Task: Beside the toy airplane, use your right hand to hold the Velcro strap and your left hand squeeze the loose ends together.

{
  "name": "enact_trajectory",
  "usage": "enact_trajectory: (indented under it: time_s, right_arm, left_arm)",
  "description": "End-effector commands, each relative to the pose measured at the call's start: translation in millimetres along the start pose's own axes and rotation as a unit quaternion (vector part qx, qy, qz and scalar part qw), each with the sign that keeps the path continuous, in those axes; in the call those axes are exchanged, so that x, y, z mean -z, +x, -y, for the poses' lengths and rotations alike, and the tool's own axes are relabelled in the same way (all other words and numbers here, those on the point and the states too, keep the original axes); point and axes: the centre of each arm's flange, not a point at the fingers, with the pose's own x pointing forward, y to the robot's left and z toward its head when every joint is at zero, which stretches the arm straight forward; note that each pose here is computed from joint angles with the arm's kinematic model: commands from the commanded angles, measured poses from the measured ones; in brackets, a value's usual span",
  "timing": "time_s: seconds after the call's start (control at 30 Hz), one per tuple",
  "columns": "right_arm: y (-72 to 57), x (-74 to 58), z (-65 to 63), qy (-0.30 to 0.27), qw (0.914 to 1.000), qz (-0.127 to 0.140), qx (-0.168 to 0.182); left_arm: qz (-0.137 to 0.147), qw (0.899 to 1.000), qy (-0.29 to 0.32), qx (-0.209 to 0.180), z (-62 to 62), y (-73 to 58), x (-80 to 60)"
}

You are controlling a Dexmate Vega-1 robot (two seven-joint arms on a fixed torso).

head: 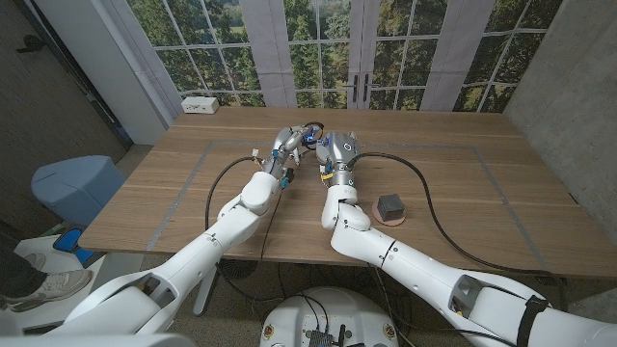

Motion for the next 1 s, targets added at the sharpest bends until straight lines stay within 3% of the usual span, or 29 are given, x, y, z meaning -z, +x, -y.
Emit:
enact_trajectory:
  time_s: [0.03,0.23,0.33,0.5,1.0]
  right_arm:
    - [6.5,7.0,-0.4,0.03,0.9993,-0.022,0.009]
    - [7.6,9.0,0.3,0.05,0.9986,-0.015,-0.003]
    - [6.3,8.5,-0.1,0.046,0.9986,-0.017,0.021]
    - [7.7,8.7,-0.8,0.042,0.9984,-0.025,0.028]
    - [13.2,2.5,-12.9,-0.016,0.9989,-0.038,0.022]
  left_arm:
    - [-0.004,1.0,-0.006,0.008,-1.3,2.8,2.3]
    - [-0.004,1.0,-0.006,0.011,-1.6,5.4,2.6]
    - [-0.002,1.0,-0.008,0.014,-1.1,7.6,2.8]
    - [0.001,1.0,-0.01,0.016,-1.5,8.6,2.9]
    - [0.021,0.999,-0.019,0.016,-3.8,9.5,-1.8]
